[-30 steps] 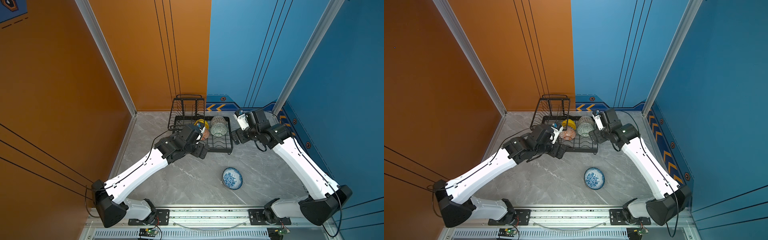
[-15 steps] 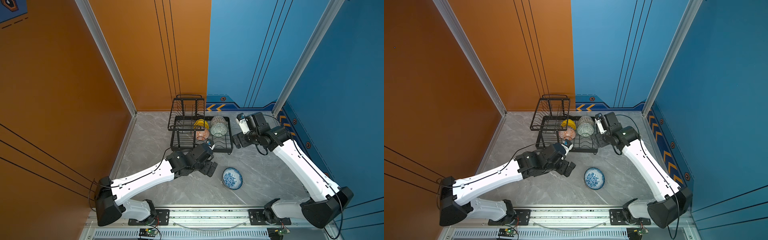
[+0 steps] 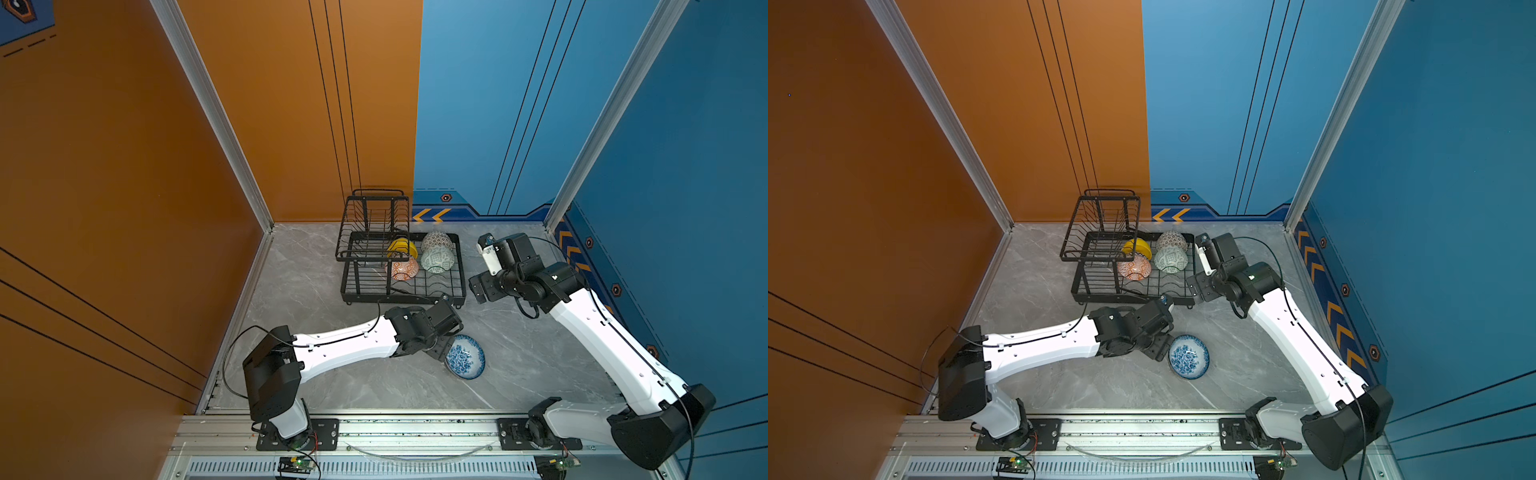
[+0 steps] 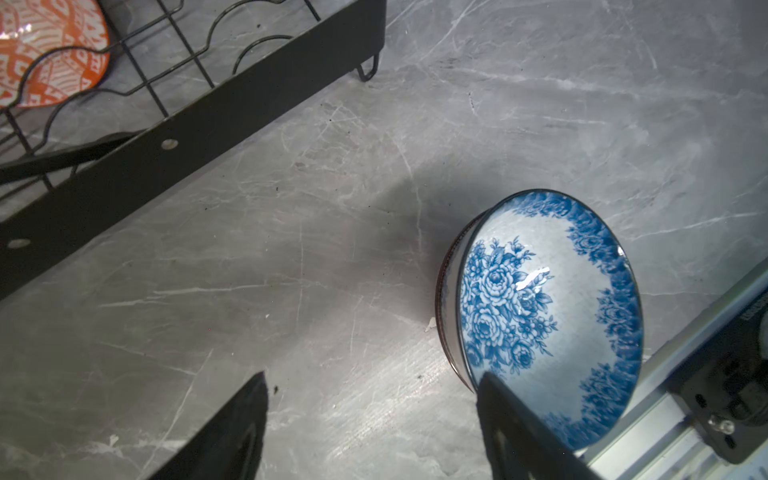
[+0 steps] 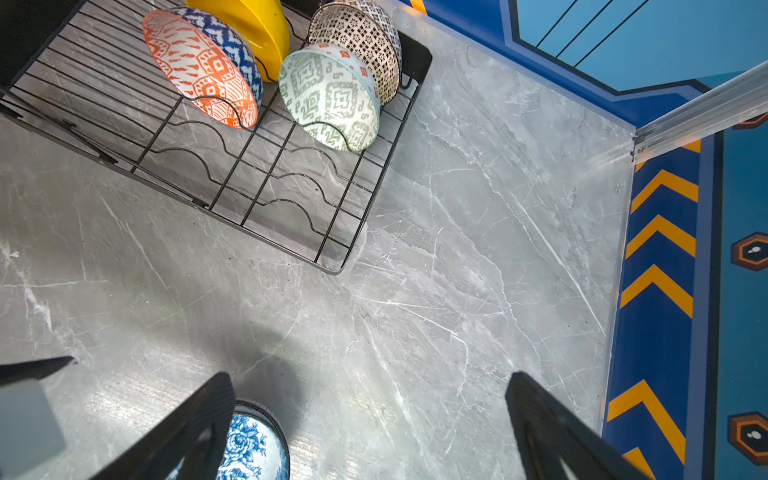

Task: Load the bowls into the dish rack
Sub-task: 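Lower the left gripper onto the rim of the blue-and-white bowl, then close the left gripper on the blue-and-white bowl rim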

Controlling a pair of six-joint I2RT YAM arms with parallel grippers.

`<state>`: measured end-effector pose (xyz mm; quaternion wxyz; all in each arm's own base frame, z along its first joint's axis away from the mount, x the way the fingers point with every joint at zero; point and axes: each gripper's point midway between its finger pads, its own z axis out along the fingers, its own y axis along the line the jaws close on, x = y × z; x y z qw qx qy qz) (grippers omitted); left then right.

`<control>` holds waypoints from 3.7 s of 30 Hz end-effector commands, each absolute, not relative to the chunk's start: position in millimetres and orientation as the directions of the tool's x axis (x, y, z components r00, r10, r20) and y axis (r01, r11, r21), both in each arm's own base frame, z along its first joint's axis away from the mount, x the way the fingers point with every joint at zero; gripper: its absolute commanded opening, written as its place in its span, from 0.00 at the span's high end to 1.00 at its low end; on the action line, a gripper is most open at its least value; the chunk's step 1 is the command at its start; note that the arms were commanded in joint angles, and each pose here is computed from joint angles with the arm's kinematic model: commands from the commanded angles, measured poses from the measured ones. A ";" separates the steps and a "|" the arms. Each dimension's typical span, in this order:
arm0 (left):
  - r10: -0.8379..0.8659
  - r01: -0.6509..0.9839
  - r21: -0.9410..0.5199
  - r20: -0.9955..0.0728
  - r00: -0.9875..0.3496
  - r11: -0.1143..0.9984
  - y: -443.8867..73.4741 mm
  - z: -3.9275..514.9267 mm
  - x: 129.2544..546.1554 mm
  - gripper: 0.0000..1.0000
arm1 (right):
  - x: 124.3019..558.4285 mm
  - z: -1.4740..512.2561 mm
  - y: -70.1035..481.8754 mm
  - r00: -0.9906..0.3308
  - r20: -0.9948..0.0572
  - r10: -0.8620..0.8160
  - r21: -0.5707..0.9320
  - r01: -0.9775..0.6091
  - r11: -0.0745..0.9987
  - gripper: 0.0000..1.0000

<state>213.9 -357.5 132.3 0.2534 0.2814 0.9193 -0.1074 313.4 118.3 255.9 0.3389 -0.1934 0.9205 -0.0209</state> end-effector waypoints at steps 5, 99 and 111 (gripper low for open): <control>0.483 0.593 -0.076 -0.503 -0.717 0.801 -379.1 126.9 207.2 0.37 | 318.6 253.2 115.3 -0.693 -0.628 -0.354 -0.175 -0.317 0.932 0.00; 0.590 0.631 0.030 -0.393 -0.706 0.775 -392.6 89.3 206.3 0.81 | 314.4 252.6 112.1 -0.685 -0.629 -0.367 -0.188 -0.324 0.927 0.00; 0.577 0.630 0.027 -0.435 -0.692 0.776 -392.3 108.8 212.6 0.95 | 314.3 255.0 111.8 -0.682 -0.633 -0.366 -0.190 -0.322 0.927 0.00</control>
